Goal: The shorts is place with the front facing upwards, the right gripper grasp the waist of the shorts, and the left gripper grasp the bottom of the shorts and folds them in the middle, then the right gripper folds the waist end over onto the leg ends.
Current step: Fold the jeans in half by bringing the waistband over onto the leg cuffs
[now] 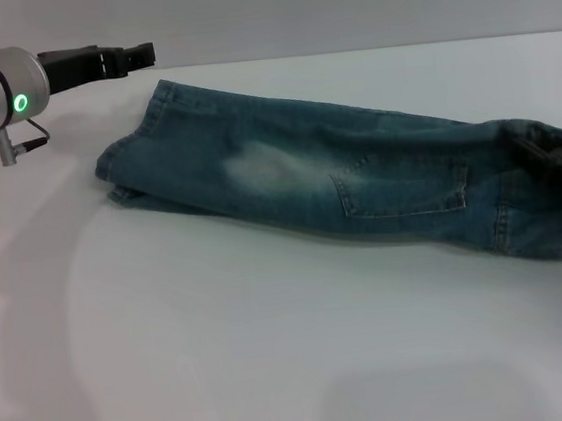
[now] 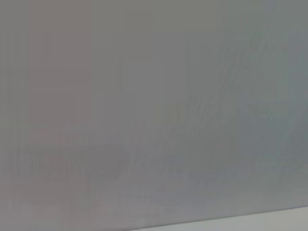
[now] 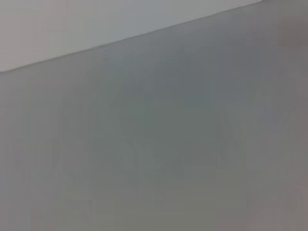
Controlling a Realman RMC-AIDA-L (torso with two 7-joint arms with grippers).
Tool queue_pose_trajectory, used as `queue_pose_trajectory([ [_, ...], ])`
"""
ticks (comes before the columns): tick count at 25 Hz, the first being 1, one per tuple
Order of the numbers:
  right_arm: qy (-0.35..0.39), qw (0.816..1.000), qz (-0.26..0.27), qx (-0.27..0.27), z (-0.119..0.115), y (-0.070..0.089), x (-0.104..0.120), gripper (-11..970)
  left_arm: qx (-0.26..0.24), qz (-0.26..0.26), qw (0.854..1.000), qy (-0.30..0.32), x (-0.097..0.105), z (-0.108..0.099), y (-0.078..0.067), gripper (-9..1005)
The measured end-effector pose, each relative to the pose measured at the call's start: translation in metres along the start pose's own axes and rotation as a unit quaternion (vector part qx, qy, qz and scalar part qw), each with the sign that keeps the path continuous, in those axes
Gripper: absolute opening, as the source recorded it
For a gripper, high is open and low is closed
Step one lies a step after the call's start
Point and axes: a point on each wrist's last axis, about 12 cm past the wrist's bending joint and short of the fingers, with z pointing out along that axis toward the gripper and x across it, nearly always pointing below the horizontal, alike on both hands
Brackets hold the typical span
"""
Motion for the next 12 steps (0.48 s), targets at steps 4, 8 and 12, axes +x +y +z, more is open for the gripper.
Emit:
queue_pose_trajectory([
  [4,0.004,1.000,0.002,0.027,-0.004,-0.007,0.003,535,0.000,-0.001,1.000,0.001,0.001,0.000,0.000,844],
  [8,0.013,0.999,0.006,0.049,-0.005,-0.012,0.006,535,0.001,0.001,1.000,0.002,0.002,0.000,0.000,844],
  [12,0.019,0.998,0.007,0.061,-0.006,-0.015,0.008,535,0.001,0.001,1.000,0.003,0.002,0.000,-0.001,845],
])
